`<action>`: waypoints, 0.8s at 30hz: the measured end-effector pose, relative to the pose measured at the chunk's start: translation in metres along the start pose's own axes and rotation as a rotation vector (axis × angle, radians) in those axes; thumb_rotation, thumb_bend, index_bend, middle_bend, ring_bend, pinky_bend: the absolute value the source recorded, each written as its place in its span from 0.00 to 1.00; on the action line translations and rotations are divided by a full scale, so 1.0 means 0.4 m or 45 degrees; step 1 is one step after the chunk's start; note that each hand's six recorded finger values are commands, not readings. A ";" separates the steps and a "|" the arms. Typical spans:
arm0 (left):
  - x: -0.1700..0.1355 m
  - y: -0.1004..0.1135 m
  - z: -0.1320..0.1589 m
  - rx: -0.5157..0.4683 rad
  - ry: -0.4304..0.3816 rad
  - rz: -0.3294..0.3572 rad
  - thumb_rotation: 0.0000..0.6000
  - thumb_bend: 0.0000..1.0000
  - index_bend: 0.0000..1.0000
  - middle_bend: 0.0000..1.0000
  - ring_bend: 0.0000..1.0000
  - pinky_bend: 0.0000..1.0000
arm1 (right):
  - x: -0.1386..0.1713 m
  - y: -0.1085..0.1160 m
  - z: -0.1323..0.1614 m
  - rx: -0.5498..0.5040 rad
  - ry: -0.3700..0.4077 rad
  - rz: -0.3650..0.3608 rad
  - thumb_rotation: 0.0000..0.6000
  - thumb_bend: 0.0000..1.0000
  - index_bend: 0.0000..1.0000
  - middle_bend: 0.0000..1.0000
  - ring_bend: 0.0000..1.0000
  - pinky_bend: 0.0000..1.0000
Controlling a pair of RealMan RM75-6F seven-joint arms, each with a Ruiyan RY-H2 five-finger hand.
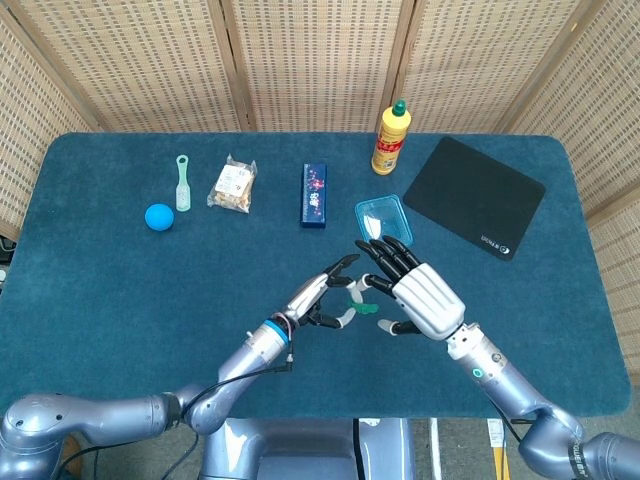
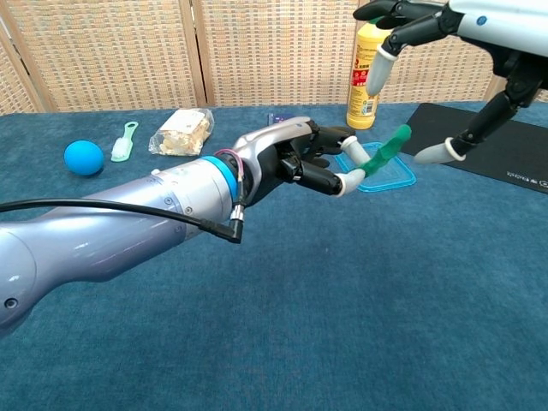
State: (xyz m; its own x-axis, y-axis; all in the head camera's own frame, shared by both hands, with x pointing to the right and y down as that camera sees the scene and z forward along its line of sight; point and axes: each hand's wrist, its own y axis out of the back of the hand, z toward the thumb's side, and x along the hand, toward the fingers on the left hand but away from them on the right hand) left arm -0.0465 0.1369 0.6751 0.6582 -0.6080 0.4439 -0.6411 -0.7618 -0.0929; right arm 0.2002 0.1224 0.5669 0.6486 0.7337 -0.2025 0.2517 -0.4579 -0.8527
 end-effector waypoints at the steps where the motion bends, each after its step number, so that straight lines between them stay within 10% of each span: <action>1: 0.000 -0.002 0.002 -0.004 -0.001 -0.001 1.00 0.47 0.77 0.00 0.00 0.00 | -0.001 -0.003 -0.001 0.011 0.000 0.003 1.00 0.17 0.45 0.00 0.00 0.00; 24: -0.006 -0.006 0.000 0.006 0.011 -0.013 1.00 0.47 0.78 0.00 0.00 0.00 | -0.015 -0.017 0.004 0.030 -0.001 -0.002 1.00 0.34 0.50 0.02 0.00 0.00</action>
State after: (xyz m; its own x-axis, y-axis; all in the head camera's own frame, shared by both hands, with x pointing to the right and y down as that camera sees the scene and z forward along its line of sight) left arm -0.0465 0.1403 0.6742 0.6612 -0.5985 0.4524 -0.6327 -0.7689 -0.0924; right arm 0.1935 0.1219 0.5733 0.6477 0.7347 -0.2019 0.2357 -0.4452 -0.8638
